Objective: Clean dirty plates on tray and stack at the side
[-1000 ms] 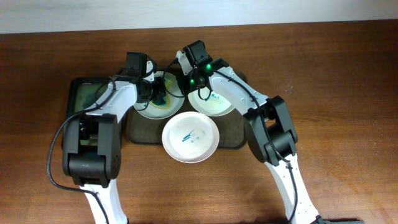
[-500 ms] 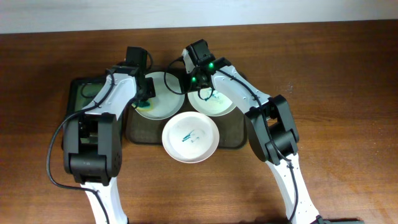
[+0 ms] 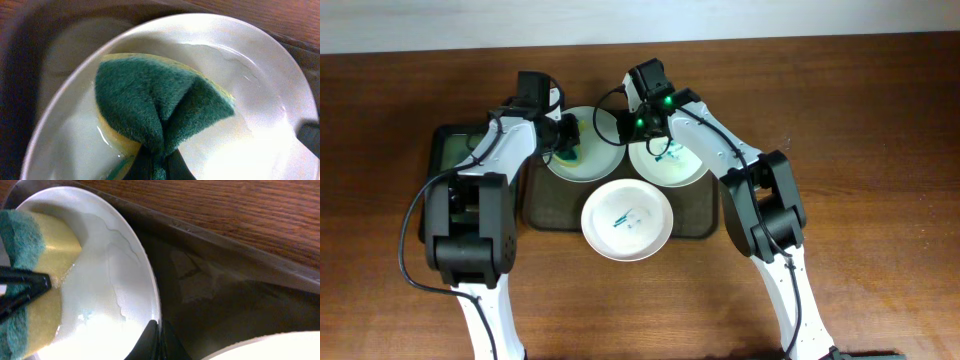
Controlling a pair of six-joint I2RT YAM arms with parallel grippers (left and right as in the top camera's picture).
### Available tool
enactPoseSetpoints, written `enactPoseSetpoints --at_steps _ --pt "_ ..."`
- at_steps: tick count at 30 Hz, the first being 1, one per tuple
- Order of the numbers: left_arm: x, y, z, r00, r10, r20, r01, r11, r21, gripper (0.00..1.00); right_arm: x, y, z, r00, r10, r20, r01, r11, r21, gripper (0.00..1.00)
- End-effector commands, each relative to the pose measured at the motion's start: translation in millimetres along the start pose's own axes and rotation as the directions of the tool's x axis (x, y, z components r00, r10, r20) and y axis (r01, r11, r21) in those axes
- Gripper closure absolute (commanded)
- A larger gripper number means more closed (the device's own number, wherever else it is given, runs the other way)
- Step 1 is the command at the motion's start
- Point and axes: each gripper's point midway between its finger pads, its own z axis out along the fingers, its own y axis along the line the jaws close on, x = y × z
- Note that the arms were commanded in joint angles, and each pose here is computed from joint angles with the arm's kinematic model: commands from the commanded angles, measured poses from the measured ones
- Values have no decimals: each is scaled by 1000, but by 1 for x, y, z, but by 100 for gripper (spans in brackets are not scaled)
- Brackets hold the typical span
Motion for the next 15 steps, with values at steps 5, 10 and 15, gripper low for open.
enactPoseSetpoints --at_steps 5,10,15 --pt "37 -55 19 990 4 -138 26 976 215 100 6 18 9 1000 -27 -15 27 999 -33 96" --pt "37 -70 16 988 -18 -152 61 957 282 100 7 23 10 999 -36 -13 35 999 -37 96" --pt "33 -41 22 991 -51 -121 67 989 128 100 6 24 11 999 -38 -11 37 999 -39 96"
